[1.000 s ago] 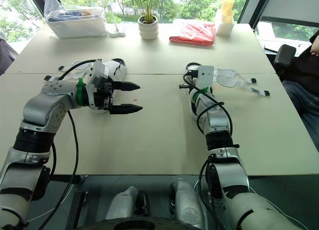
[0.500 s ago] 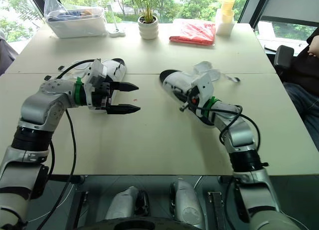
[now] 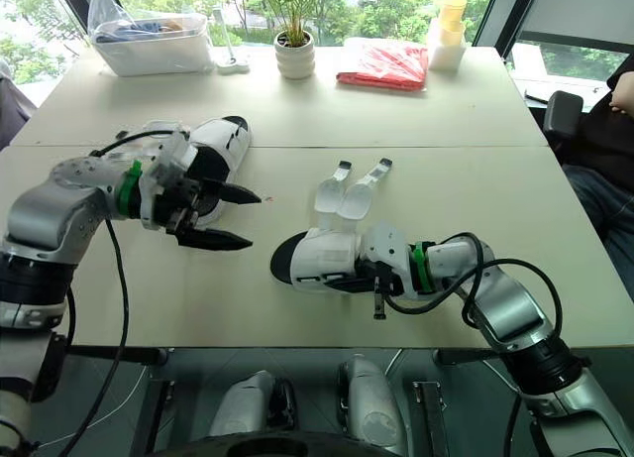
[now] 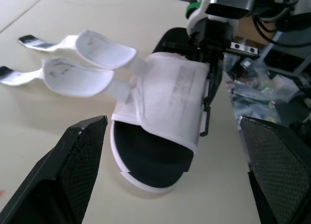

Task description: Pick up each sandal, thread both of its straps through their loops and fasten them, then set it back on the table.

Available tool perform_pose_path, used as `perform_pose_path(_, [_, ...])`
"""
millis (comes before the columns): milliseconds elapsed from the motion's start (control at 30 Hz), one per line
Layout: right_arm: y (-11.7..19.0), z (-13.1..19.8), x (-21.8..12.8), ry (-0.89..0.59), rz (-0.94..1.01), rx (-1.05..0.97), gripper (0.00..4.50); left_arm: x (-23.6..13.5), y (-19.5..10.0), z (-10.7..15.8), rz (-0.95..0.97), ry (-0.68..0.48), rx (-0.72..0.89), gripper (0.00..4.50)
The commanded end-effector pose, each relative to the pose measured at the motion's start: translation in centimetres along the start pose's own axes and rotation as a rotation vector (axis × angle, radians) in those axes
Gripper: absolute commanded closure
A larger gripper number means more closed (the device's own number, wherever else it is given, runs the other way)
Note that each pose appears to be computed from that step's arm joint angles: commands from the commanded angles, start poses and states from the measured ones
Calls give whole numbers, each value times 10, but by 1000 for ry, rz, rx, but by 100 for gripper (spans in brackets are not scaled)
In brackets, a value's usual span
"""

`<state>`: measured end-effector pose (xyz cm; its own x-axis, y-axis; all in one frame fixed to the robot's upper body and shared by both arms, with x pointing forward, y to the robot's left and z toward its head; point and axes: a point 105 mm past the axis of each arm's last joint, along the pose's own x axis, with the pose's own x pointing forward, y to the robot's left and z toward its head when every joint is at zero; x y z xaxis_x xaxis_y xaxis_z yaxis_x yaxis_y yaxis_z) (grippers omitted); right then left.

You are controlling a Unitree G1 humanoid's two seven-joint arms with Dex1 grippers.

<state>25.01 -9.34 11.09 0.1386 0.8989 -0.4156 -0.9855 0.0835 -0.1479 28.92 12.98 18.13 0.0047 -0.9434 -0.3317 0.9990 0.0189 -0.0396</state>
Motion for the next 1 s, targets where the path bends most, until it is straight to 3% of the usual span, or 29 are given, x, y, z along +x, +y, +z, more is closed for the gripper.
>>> perform_pose_path(33, [7,11,3,-42,27,-35,446,1,-5,3,-5,10,42,0])
perform_pose_path(100, [12,9,3,-35,45,-20,446,3,-5,0,-2,11,41,0])
perform_pose_path(200, [17,7,4,-28,59,1,336,4,-4,-5,3,14,40,0])
perform_pose_path(333, [27,9,-2,-18,63,-13,140,9,2,-8,27,-12,34,0])
perform_pose_path(367, [26,12,-6,-17,38,-25,90,9,4,-8,38,-24,34,26])
perform_pose_path(433, [28,17,-19,-26,5,4,88,10,8,-10,43,-36,37,86])
perform_pose_path(667, [46,16,-46,7,-16,83,88,22,12,-23,5,9,66,440])
perform_pose_path(1000, [1,36,-89,-234,-248,466,88,59,30,-49,-47,114,201,440])
